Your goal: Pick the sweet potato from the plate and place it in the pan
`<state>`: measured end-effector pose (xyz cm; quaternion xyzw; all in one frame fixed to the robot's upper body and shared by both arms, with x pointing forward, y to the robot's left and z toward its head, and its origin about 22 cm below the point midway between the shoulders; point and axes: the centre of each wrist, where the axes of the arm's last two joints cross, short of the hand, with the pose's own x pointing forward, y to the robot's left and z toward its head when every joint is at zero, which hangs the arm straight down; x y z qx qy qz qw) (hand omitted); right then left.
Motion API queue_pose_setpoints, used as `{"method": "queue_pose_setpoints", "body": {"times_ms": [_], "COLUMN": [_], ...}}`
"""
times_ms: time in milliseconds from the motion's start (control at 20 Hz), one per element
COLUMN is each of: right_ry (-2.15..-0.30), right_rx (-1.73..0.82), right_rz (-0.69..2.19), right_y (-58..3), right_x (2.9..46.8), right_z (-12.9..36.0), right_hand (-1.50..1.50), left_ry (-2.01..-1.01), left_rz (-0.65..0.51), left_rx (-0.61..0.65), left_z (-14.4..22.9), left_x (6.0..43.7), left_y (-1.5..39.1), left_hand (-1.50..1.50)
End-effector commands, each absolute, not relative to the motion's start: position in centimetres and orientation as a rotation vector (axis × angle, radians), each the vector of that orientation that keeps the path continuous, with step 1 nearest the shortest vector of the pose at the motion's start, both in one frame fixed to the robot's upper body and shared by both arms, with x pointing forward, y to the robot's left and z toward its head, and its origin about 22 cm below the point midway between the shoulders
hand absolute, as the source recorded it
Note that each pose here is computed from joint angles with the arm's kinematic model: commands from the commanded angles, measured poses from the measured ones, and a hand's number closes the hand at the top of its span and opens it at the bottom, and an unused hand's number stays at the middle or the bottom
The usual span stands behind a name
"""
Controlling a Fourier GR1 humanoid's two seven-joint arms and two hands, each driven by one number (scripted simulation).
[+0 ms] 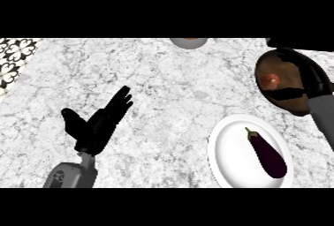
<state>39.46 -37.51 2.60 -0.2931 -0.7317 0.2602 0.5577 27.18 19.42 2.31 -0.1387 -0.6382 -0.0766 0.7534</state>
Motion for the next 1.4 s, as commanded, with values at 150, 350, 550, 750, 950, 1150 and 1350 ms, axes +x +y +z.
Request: {"method": "queue_pose_setpoints", "body": {"times_ms": [150,350,550,750,950,1150,1350], "right_ry": [-1.825,-1.751,-1.735,-1.727,-1.723,-1.725,-1.715], "right_rx": [-0.431,-0.315,-0.201,-0.101,-0.036,-0.026,-0.020], "right_rz": [0.325,0.287,0.326,0.371,0.379,0.398,0.398], "right_y": [-39.2,-41.9,-45.1,-47.7,-48.6,-50.3,-50.7], "right_x": [39.5,38.3,36.5,34.4,33.4,32.6,31.9], "right_z": [4.2,4.7,5.3,5.2,4.8,6.2,5.8], "right_hand": [-1.50,-1.50,-1.50,-1.50,-1.50,-1.50,-1.50], "left_ry": [-1.394,-1.397,-1.399,-1.397,-1.406,-1.404,-1.386], "left_rz": [-0.161,-0.176,-0.152,-0.151,-0.139,-0.136,-0.151], "left_rx": [-0.311,-0.299,-0.293,-0.303,-0.290,-0.291,-0.263], "left_z": [2.0,2.0,2.3,3.0,2.4,2.6,1.7], "left_x": [26.8,26.9,26.7,26.9,27.1,26.9,26.5], "left_y": [18.9,19.0,19.2,19.2,18.6,19.3,20.3], "left_hand": [0.00,0.00,0.00,0.00,0.00,0.00,0.00]}}
